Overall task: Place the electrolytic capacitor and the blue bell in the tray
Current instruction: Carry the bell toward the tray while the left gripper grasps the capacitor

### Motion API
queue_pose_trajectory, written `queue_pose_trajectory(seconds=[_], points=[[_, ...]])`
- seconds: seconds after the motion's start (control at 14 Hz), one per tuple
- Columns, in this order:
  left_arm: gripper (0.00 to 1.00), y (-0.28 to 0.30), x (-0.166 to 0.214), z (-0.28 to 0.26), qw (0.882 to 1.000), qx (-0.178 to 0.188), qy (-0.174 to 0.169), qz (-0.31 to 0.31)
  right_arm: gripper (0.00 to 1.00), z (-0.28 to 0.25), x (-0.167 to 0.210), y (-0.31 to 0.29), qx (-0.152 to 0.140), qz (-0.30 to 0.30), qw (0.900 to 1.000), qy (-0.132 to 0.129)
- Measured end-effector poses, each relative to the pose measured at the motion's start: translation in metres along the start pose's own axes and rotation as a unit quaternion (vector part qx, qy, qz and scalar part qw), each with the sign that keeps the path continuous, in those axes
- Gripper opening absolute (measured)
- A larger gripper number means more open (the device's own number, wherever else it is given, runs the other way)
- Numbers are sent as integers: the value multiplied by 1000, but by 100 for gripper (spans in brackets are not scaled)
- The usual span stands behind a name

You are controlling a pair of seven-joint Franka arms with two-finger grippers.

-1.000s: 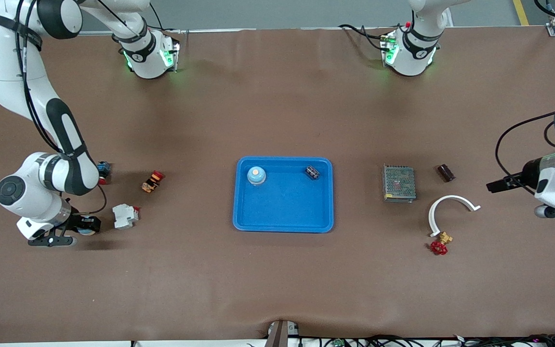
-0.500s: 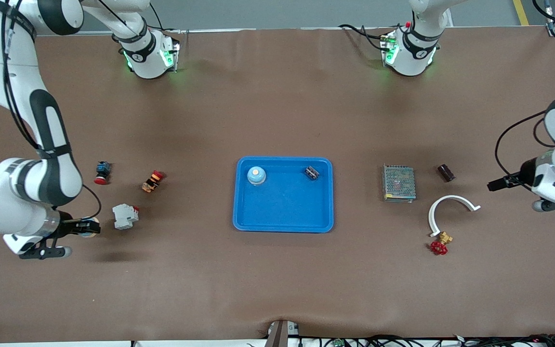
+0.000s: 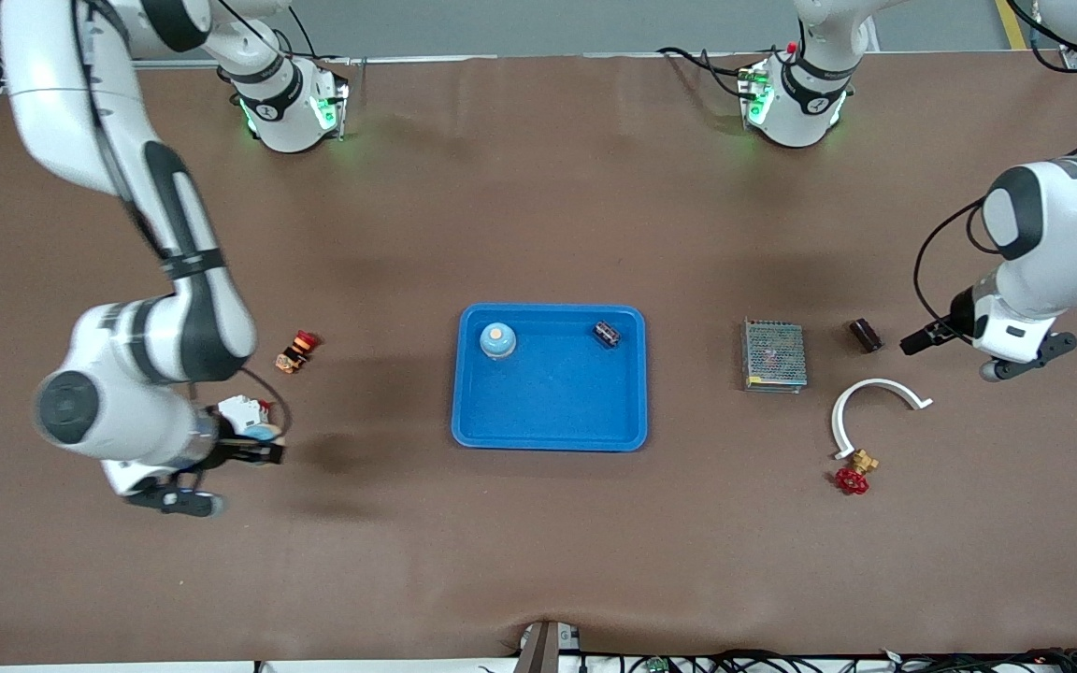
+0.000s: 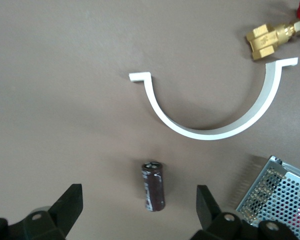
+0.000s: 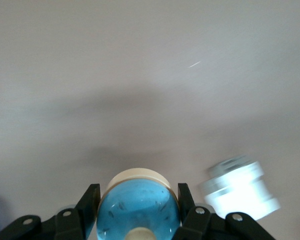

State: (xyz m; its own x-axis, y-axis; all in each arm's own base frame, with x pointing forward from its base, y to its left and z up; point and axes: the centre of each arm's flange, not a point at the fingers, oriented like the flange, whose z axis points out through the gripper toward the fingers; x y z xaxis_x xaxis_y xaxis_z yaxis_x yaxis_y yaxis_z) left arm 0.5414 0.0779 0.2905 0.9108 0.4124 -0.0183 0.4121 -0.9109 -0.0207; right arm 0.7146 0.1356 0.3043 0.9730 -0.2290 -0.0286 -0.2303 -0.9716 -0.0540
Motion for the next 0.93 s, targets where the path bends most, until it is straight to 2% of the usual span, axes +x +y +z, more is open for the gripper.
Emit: queue_pose_trajectory(seconds=[0.29, 0.43, 0.71, 0.93], points=[[100, 15, -17, 21, 1000, -9, 6, -25, 67, 17, -59, -118, 10, 60, 998, 17], [100, 16, -19, 30, 1000, -11, 2, -29, 67, 30, -80, -150, 7, 81, 997, 16], [100, 14, -19, 49, 999, -13, -8, -37, 67, 65, -105, -196, -20, 117, 992, 31], [100, 13, -22, 62, 999, -15, -13, -40, 67, 86, -116, -223, -21, 127, 991, 34]])
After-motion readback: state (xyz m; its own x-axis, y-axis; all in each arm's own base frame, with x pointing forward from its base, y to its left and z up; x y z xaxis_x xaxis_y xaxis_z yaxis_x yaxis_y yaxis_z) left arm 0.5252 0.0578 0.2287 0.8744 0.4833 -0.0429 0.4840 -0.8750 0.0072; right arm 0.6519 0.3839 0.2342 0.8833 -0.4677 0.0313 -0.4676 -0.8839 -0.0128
